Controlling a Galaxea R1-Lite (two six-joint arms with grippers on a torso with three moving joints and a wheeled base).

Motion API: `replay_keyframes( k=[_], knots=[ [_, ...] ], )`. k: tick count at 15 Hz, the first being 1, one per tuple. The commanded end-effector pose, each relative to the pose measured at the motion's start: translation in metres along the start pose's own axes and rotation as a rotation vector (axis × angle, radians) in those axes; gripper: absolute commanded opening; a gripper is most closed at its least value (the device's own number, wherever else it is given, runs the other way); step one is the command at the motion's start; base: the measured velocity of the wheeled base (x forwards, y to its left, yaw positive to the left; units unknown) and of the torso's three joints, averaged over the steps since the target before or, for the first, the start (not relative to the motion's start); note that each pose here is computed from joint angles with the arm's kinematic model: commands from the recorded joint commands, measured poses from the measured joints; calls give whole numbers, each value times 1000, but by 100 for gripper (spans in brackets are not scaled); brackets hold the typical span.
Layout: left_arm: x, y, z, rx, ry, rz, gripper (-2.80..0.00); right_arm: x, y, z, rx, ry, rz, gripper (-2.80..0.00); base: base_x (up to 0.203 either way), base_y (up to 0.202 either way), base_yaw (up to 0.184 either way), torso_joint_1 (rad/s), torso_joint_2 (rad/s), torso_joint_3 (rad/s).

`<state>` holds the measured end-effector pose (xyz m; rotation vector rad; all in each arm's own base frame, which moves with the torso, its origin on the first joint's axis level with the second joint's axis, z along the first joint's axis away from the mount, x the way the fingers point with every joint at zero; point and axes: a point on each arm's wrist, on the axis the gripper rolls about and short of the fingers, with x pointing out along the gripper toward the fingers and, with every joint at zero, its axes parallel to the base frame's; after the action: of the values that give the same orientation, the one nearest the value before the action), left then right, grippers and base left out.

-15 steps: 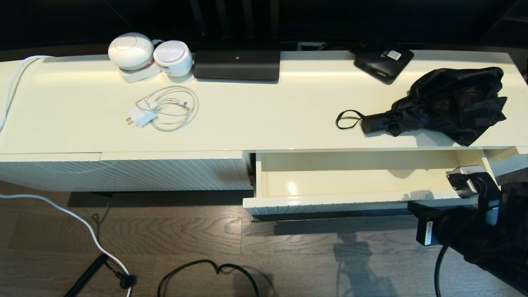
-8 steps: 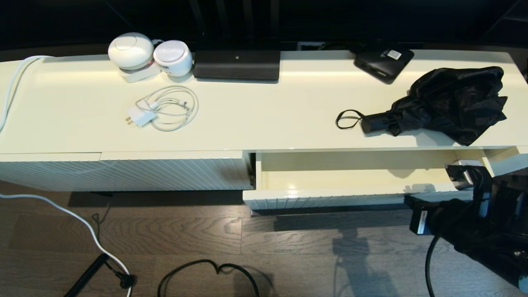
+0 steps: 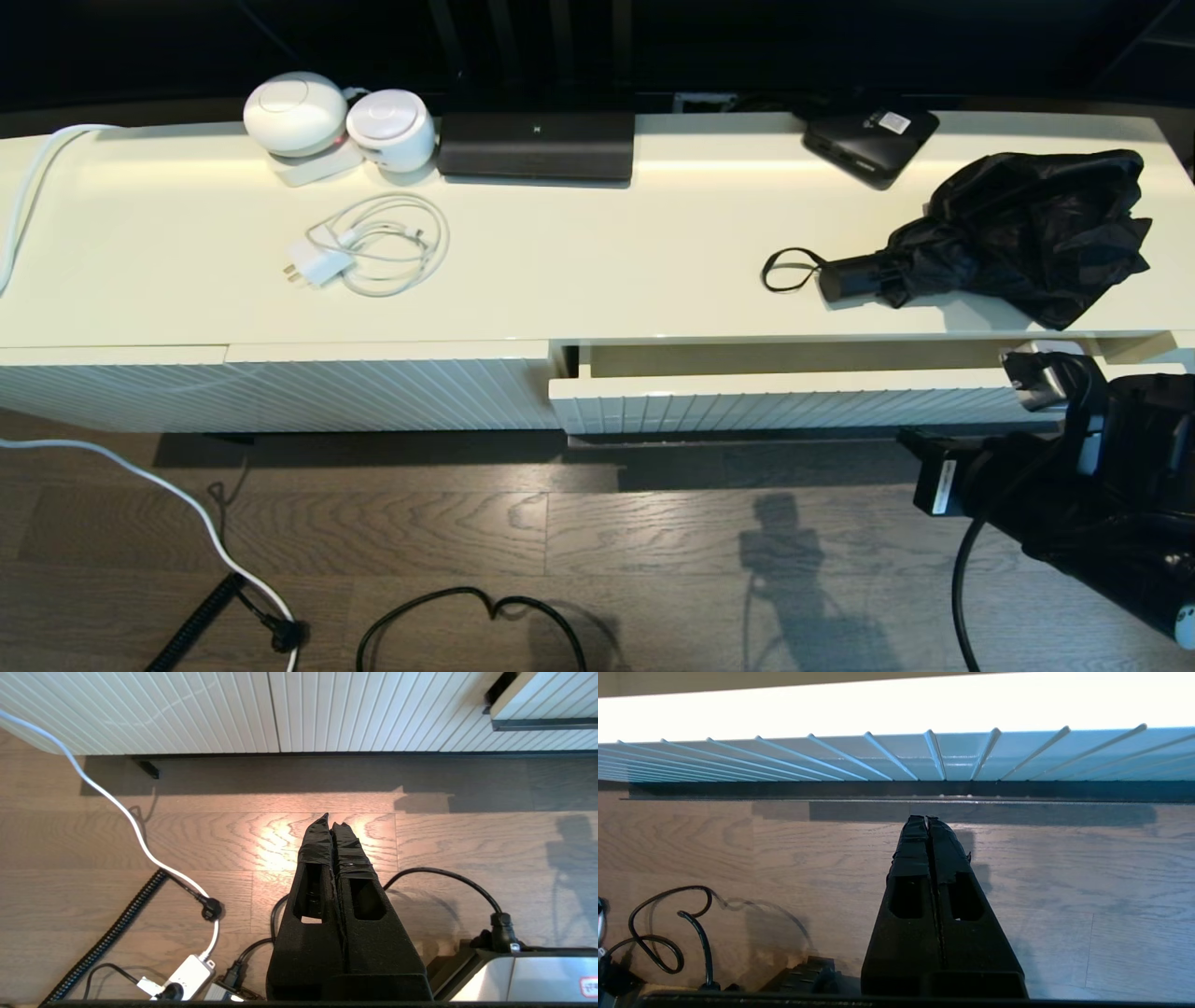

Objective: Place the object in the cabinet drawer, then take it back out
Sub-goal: Close the drawer

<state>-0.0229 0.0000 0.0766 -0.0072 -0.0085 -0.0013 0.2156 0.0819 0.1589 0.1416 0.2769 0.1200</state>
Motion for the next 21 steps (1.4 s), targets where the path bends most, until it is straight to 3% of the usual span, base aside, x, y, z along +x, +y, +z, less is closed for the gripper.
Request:
replay_keyframes(
  k=[1, 5, 13, 21],
  knots=[
    [0, 0, 0, 0, 1, 0, -280, 8, 1, -6, -3, 26, -6, -280, 0, 0, 0, 0, 0, 0],
    [0, 0, 0, 0, -1, 1, -280, 32, 3, -19, 19, 19, -10, -280, 0, 0, 0, 0, 0, 0],
    [0, 0, 0, 0, -1, 0, -280, 38, 5, -4, 54, -131, -12, -280, 0, 0, 0, 0, 0, 0],
    [0, 0, 0, 0, -1, 1, -280, 59, 6, -5, 76, -214, -36, -280, 0, 0, 0, 0, 0, 0]
  ],
)
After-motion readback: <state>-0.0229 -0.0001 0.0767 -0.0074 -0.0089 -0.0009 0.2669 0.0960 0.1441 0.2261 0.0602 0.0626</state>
